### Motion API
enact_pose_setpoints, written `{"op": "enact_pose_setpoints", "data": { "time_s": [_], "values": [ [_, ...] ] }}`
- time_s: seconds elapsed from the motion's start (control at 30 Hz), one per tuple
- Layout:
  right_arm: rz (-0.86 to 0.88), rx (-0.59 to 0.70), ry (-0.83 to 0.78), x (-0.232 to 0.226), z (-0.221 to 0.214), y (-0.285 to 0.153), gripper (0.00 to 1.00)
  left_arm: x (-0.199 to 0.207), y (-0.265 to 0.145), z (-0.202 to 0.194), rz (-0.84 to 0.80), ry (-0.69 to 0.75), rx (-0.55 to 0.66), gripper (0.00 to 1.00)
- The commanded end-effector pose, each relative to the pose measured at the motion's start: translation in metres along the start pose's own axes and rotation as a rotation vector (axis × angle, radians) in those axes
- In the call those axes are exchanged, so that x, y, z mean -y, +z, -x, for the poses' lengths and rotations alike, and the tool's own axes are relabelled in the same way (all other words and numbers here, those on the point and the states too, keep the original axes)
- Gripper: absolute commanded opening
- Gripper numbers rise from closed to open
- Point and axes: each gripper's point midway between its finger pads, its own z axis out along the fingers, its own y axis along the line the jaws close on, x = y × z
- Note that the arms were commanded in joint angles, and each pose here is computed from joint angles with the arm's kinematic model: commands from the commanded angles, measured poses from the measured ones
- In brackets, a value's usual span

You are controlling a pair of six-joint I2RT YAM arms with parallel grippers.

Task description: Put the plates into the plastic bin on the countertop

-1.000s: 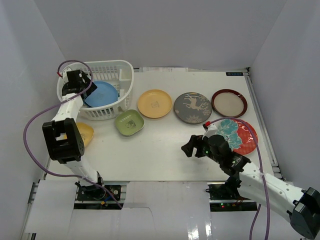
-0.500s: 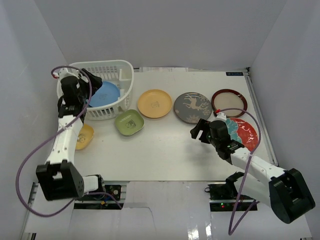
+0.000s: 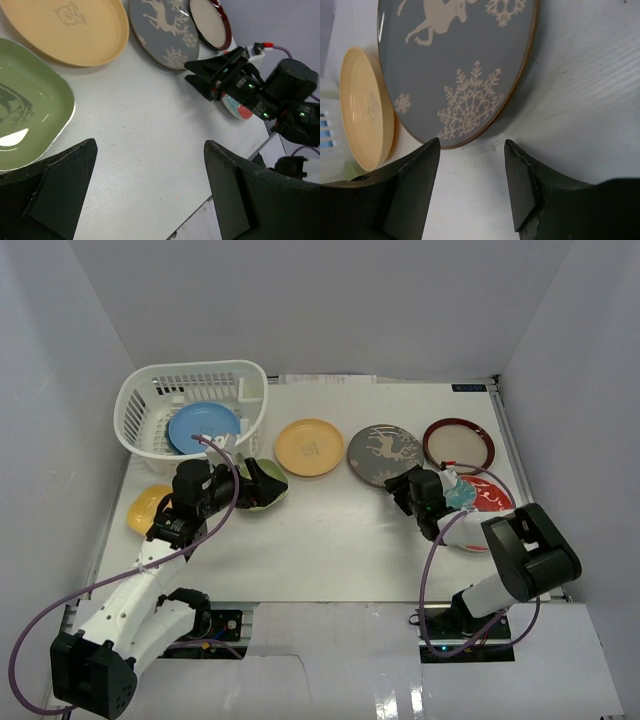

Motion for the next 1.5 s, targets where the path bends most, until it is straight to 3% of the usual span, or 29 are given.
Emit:
{"op": "enact_pose_setpoints", "data": {
  "time_s": [0.0, 0.2, 0.3, 0.37, 0.63, 0.8, 0.97, 1.17, 1.47],
  "values": [
    [0.023, 0.146, 0.194, -0.016, 0.028, 0.017, 0.59, 0.030, -0.008, -0.003, -0.142, 0.067, -0.040, 0.98],
    [-0.038, 0.163, 0.296, 0.001, 0.019, 0.042, 0.43, 0.039, -0.011, -0.008, -0.199, 0.061, -0.059, 0.98],
    [-0.020, 0.200, 0.330, 0.004, 0.024, 0.041, 0.15, 0.040, -0.011, -0.006, -0.199, 0.062, -0.056, 0.98],
    [0.005, 0.206, 0.329, 0.008, 0.023, 0.034, 0.09, 0.036, -0.010, -0.008, -0.185, 0.053, -0.060, 0.98],
    [0.235, 0.269, 0.257, -0.040, 0.050, -0.029, 0.08, 0.023, 0.009, -0.007, -0.120, -0.029, -0.082, 0.98],
    [0.407, 0.308, 0.188, -0.071, 0.070, -0.085, 0.08, 0.049, 0.024, -0.020, -0.223, -0.130, -0.166, 0.98],
    [0.546, 0.162, 0.102, -0.087, 0.044, -0.122, 0.08, 0.071, 0.048, -0.037, -0.232, -0.122, -0.246, 0.98],
    [0.727, 0.011, 0.132, -0.097, 0.019, -0.167, 0.08, 0.069, 0.075, -0.028, -0.143, -0.085, -0.202, 0.93],
    [0.833, -0.167, 0.126, -0.101, -0.011, -0.190, 0.08, 0.074, 0.102, -0.031, -0.153, -0.070, -0.199, 0.84]
  ]
}}
